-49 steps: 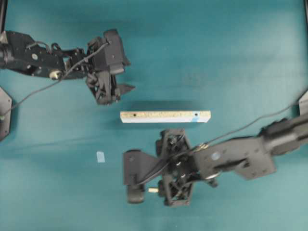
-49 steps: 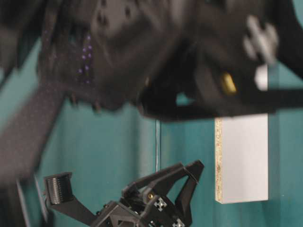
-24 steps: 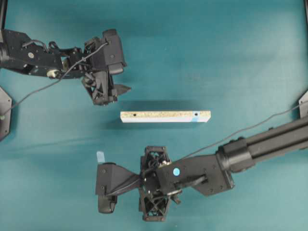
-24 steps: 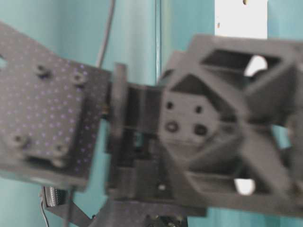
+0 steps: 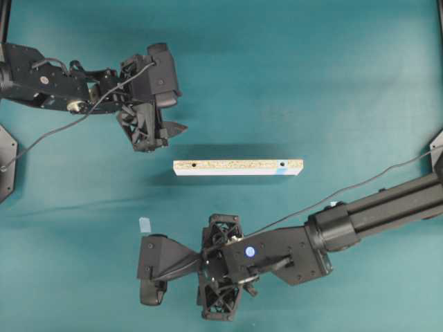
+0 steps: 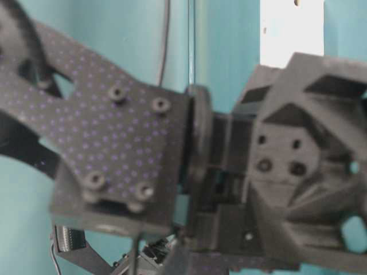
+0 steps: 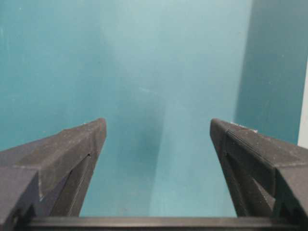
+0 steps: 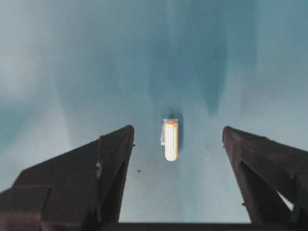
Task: Insert the rod into the hole on the wooden board.
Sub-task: 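Close the right gripper on the wooden peg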
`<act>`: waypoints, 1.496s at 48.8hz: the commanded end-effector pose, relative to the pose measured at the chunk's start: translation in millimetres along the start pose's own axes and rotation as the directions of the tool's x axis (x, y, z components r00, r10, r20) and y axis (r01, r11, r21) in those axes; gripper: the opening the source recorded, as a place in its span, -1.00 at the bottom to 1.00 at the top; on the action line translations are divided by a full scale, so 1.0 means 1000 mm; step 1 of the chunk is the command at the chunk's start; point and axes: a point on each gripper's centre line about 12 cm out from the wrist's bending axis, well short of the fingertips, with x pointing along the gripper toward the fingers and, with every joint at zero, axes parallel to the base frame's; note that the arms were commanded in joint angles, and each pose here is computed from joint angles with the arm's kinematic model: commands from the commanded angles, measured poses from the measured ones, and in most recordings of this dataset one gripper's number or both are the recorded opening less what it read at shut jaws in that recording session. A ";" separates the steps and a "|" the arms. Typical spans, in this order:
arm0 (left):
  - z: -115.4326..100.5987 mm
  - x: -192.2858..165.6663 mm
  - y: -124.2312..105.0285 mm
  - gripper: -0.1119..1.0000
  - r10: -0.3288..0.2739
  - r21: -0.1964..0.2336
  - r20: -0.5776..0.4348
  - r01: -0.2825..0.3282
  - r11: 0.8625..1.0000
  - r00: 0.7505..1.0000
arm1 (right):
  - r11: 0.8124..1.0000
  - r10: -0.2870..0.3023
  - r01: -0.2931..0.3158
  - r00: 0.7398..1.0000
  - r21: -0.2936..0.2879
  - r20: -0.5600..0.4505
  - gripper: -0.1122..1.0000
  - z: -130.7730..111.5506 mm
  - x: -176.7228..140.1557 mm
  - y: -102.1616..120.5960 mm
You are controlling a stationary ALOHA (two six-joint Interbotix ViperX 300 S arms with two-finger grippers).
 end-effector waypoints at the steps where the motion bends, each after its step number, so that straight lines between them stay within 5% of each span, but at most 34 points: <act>1: 0.009 -0.006 0.001 1.00 0.004 -0.006 0.035 -0.004 1.000 0.999 | 0.999 0.034 -0.034 0.998 -0.011 0.044 0.65 0.008 -0.016 0.011; 32: 0.007 -0.006 0.000 1.00 0.002 -0.002 0.031 -0.002 1.000 1.000 | 0.999 0.036 -0.035 0.998 -0.012 0.050 0.63 0.006 -0.008 0.010; 46: 0.006 -0.006 -0.003 1.00 -0.005 0.003 0.027 0.005 1.000 1.000 | 0.999 0.037 -0.036 0.998 -0.022 0.045 -0.13 0.002 -0.006 0.014; 66: 0.005 -0.006 -0.007 1.00 -0.012 0.008 0.024 0.011 1.000 1.000 | 0.999 0.030 -0.029 0.999 -0.021 0.035 -0.21 0.000 -0.001 0.013; 73: 0.002 -0.007 -0.007 1.00 -0.013 0.010 0.019 0.013 1.000 1.000 | 1.000 0.024 -0.024 0.999 -0.020 0.026 -0.48 -0.001 0.000 0.013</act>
